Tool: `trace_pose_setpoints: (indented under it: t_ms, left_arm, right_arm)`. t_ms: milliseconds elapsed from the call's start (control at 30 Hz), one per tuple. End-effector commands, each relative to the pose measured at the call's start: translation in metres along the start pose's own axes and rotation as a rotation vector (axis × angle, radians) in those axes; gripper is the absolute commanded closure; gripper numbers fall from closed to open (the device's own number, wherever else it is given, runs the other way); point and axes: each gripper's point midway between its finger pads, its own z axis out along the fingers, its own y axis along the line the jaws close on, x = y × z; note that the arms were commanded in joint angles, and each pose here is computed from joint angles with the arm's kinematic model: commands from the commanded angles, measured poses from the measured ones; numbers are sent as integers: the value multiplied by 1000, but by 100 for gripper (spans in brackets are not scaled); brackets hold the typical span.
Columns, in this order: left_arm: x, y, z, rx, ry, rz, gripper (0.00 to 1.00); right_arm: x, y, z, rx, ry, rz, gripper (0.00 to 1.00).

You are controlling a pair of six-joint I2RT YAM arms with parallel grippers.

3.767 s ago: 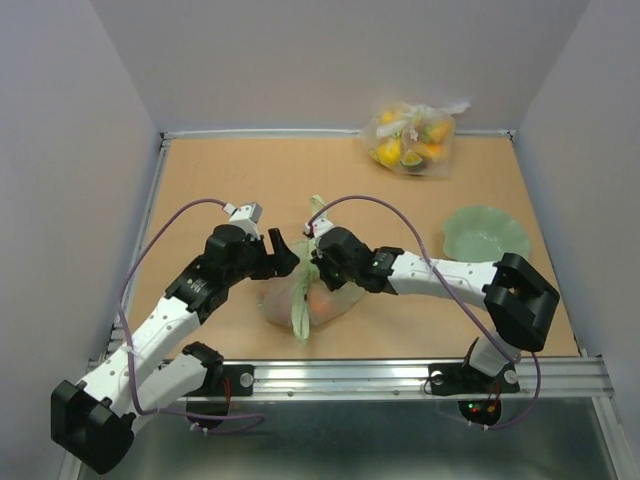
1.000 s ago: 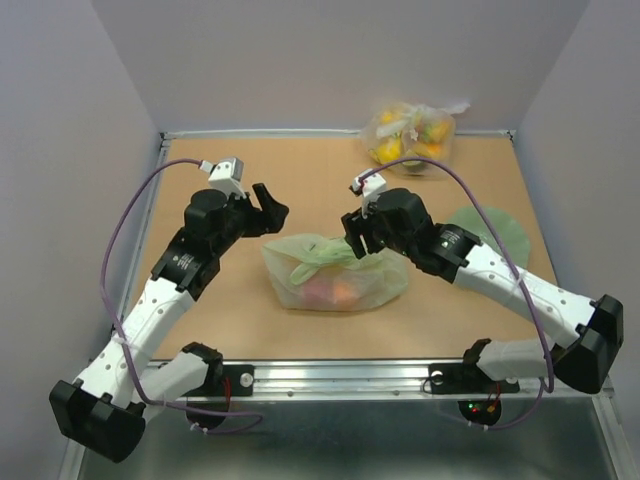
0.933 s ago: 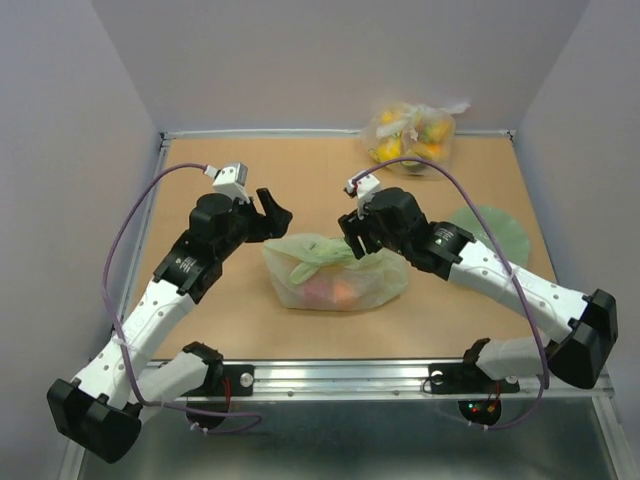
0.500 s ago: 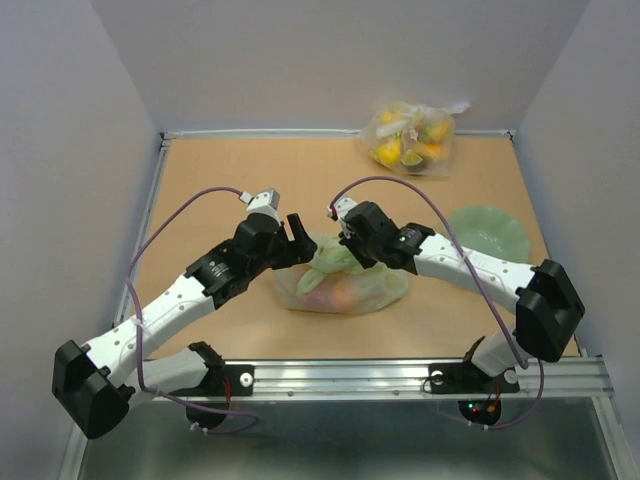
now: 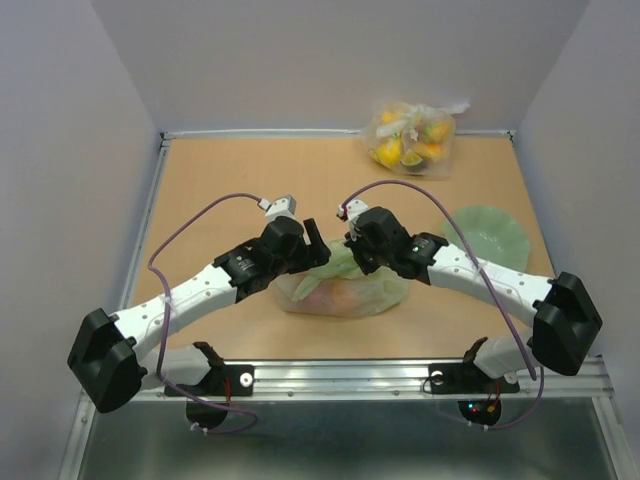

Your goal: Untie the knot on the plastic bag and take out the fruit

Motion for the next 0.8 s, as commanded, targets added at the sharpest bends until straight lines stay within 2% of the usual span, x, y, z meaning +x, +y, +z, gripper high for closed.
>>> trace_pose_setpoints:
  t_ms: [0,200,300,367,400,500,567,633,700,733,767]
  left_arm:
    - [-2,-6,4,-7,-16,-44,18]
    - [-2,10,6,-79,-33,-16,27]
    - [-3,20,11,-124,-43,2,39]
    - [-5,23,13,-141,-56,10,52]
    - [-7,22,14,-142,-66,16,70]
    - [-19,23,16,-161,-96,38,100]
    - [-30,30,15,-194,-123,58,100]
    - [-56,55,14,-268,-177,76,100]
    - [-84,77,10,-315,-229,67,100]
    - [-113,103,3,-372,-281,53,100]
    - [-130,113,-1,-395,-317,52,100]
  right_arm:
    - [-22,-4,-7,18,-114,59,100]
    - [-33,-26,-14,139,-187,121,100]
    - [-43,-28,-21,145,-231,144,100]
    - [-46,-26,-23,138,-246,152,100]
    - [-46,-26,-24,136,-251,161,100]
    - [-41,-32,-25,167,-255,181,100]
    - [-40,-44,-32,230,-281,225,100]
    - [-30,-52,-36,277,-287,261,100]
    - [-32,-61,-49,312,-336,328,100]
    - [-29,-65,-53,329,-348,350,100]
    - [-31,-64,-57,325,-366,394,100]
